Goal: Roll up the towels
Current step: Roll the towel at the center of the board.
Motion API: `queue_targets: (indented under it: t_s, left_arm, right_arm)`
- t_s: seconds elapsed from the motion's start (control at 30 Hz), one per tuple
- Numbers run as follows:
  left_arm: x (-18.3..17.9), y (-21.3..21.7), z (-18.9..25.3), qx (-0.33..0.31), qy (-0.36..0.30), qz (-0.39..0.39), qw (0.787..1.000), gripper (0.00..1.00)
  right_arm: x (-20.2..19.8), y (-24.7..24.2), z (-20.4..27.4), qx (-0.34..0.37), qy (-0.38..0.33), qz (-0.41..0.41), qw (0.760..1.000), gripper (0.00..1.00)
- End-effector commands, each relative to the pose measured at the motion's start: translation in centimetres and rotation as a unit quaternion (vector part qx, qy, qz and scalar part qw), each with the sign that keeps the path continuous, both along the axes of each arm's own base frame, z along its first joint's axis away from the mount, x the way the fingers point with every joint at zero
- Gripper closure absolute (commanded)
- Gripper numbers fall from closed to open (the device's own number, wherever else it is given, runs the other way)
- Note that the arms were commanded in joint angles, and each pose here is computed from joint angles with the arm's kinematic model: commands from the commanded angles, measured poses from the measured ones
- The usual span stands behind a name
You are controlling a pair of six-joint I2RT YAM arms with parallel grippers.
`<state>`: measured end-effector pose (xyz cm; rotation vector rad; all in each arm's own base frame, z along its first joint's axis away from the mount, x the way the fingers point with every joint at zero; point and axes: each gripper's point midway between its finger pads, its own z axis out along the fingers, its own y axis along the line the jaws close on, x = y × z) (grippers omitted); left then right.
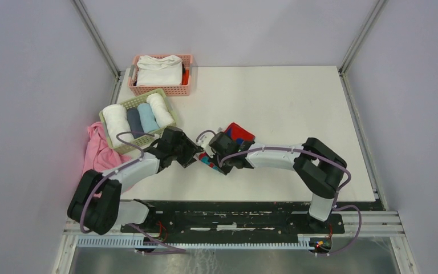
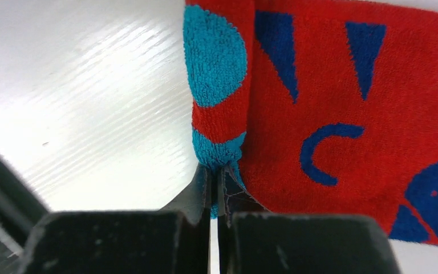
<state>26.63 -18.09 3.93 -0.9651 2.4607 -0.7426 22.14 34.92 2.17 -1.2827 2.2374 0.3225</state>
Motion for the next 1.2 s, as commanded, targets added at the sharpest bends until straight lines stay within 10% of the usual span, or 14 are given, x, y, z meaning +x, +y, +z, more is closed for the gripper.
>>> queue_targets:
  t_s: [0.0,0.57,1.17]
  left_arm:
    - [0.8,2.1,3.7,0.038,-0.068,0.010,0.997,0.35]
    - [-1.5,-1.2,5.1,-0.067,-0.089,-0.040,0.993,0.24]
    - [0.5,-5.4,-1.7,-0.046,-0.015,-0.063,0.997,0.38]
  right_arm:
    - [-3.9,0.8,2.1,0.104,0.181,0.003,0.978,1.00]
    - [-0.4,-3.7,-1.3,0.298,0.478,-0.226,0.795,0.98]
    - [-0.6,-5.7,-4.4,0.242,0.510,-0.271,0.780,0.97]
